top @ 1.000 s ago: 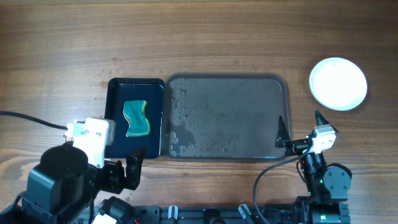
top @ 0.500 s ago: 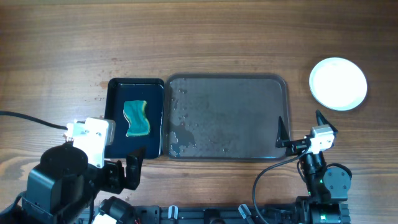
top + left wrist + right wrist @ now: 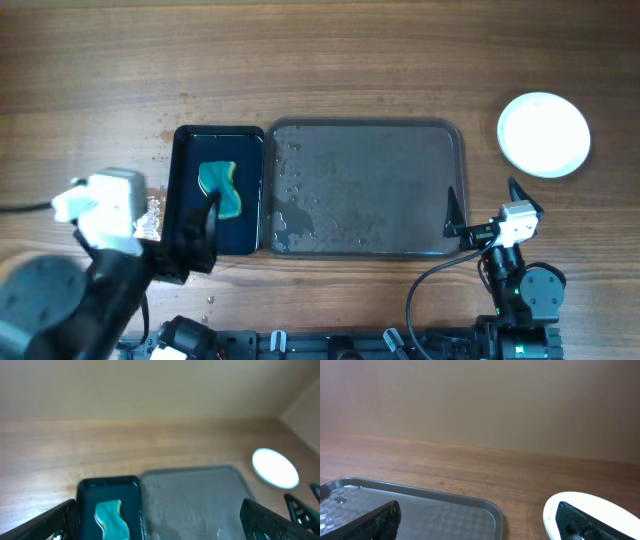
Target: Clean dirty plates on tray and stack at the side
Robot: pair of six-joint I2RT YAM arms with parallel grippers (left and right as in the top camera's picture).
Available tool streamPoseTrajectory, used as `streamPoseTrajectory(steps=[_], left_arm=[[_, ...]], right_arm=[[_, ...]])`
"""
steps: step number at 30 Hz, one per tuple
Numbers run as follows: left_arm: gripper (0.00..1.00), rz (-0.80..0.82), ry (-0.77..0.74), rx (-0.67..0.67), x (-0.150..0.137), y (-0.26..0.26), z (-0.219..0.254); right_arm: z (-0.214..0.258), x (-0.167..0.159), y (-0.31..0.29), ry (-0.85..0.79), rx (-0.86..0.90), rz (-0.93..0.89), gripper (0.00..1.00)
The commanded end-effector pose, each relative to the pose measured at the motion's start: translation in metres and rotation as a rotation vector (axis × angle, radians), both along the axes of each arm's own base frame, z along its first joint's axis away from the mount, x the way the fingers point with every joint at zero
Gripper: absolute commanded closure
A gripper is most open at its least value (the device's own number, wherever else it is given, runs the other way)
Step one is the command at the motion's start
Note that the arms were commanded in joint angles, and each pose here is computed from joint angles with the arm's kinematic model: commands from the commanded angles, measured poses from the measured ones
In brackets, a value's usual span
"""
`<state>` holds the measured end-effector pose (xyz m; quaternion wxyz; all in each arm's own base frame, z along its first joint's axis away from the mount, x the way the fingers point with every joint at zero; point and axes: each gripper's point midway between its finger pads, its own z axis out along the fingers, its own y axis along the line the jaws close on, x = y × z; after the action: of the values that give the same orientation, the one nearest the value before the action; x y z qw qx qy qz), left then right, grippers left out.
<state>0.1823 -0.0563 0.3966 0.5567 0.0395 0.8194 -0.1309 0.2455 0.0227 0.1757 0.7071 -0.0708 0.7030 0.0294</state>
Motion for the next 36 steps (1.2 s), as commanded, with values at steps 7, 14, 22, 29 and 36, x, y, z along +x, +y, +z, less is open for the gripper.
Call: streamPoseTrajectory(steps=[7, 14, 22, 29, 36], left_arm=[[0.0, 0.043, -0.325, -0.108, 0.009, 0.011, -0.049], [0.0, -0.069, -0.441, -0.143, 0.031, -0.007, -0.108], [0.0, -0.072, -0.515, -0.169, 0.032, -0.007, -0.127], [0.0, -0.07, -0.493, -0.194, 0.044, -0.009, -0.158], [0.0, -0.088, -0.54, -0.224, 0.046, -0.012, -0.165]], right_arm=[[0.002, 0.0, -0.001, -0.011, -0.018, -0.01, 0.0], [0.002, 0.0, -0.001, -0.01, -0.018, -0.01, 0.0], [0.002, 0.0, -0.001, -0.01, -0.018, -0.01, 0.0], [0.002, 0.0, -0.001, -0.011, -0.018, -0.01, 0.0], [0.002, 0.0, -0.001, -0.011, -0.018, -0.01, 0.0]])
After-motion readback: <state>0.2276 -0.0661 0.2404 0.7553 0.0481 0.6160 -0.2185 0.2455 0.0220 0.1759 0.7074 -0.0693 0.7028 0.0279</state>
